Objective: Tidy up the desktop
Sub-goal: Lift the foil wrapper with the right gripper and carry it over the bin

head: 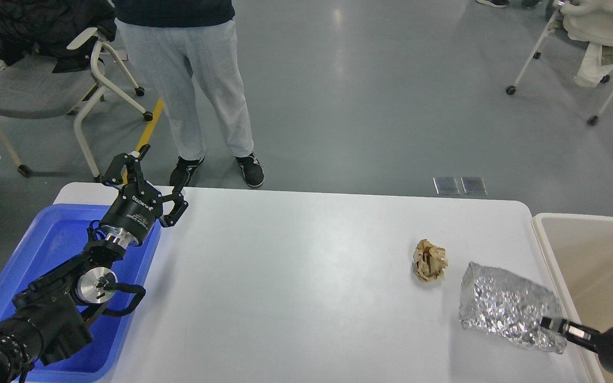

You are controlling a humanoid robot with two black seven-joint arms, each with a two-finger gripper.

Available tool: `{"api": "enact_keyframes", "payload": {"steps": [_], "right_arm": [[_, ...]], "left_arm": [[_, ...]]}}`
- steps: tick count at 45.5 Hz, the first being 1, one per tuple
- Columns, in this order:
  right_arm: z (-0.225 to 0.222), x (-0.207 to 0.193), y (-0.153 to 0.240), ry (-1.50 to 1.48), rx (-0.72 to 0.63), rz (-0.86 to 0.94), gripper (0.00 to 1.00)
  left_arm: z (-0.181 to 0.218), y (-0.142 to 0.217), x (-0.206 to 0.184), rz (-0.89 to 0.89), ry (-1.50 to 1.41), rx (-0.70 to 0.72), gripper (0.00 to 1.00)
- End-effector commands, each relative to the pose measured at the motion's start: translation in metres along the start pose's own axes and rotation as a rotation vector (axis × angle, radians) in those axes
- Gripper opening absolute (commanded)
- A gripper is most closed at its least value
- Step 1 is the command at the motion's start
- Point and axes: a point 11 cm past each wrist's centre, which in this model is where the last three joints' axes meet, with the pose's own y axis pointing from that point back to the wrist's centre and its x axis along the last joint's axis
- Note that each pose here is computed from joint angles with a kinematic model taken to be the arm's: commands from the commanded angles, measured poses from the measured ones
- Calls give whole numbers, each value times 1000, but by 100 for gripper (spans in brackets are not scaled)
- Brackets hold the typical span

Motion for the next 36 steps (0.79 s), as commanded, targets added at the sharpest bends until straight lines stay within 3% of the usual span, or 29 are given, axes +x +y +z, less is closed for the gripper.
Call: {"api": "enact_keyframes", "payload": {"steps": [1, 22, 36], "right_arm": [[-33, 59, 41, -122, 106, 33, 0], [-74, 169, 126, -144, 185, 111, 0], [-13, 216, 130, -318, -36, 339, 0]], "left_arm": [[0, 0, 0, 0, 0, 0, 100], [0, 0, 0, 0, 0, 0, 100], [0, 0, 0, 0, 0, 0, 100]]}}
